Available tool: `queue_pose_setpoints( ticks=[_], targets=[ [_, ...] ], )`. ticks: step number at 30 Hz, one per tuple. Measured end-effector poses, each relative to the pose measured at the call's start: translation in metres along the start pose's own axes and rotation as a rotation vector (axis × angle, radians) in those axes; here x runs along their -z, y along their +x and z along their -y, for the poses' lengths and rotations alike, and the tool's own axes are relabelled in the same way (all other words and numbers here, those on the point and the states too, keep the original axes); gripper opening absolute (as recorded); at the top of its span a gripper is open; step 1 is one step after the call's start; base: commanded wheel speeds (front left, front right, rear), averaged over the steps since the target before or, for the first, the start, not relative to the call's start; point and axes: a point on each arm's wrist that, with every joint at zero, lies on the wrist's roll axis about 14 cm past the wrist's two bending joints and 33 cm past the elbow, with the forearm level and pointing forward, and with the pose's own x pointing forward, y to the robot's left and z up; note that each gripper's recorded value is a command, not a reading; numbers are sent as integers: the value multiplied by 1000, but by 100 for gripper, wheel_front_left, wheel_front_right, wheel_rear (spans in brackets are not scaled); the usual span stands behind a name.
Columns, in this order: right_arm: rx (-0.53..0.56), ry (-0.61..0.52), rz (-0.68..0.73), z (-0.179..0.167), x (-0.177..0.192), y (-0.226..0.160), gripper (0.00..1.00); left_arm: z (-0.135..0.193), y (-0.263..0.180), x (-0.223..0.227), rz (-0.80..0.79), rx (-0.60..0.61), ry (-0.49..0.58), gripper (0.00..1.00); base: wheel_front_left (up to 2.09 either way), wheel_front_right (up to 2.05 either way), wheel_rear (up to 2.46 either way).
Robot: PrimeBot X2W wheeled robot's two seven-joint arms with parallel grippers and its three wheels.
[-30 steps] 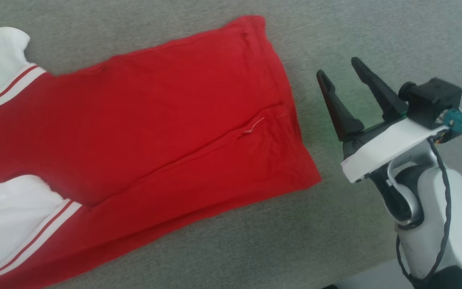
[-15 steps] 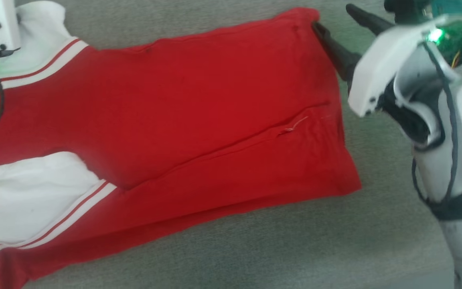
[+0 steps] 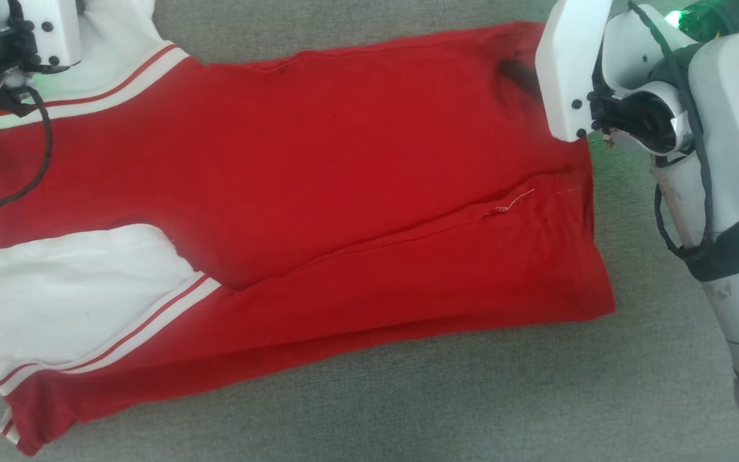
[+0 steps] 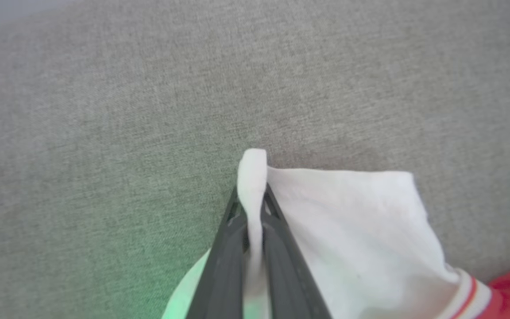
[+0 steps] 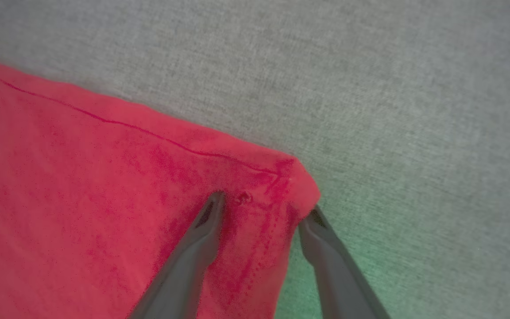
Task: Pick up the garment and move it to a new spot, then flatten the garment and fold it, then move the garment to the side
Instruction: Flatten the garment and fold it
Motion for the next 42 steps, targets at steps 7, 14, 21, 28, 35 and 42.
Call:
queue_pose_setpoints(
  ticks=[7, 14, 21, 28, 35, 42],
  targets=[
    [4, -34, 33, -3, -12, -8, 0, -3, -16, -4, 26, -7, 3, 0, 0, 0, 0],
    [0, -69, 119, -6, -29, -29, 0, -7, -50, -15, 55, -17, 39, 0, 0, 0, 0],
    [-20, -109, 212, -15, -40, -58, 0, -14, -99, -16, 87, -57, 93, 0, 0, 0, 0],
    [-52, -137, 248, -29, -35, -82, 0, -18, -145, 11, 94, -99, 123, 0, 0, 0, 0],
    [-65, -133, 215, -37, -8, -98, 0, -10, -177, 62, 57, -110, 132, 0, 0, 0, 0],
    [-81, -57, 109, -39, 43, -93, 0, 3, -172, 130, -60, -66, 88, 0, 0, 0, 0]
  ],
)
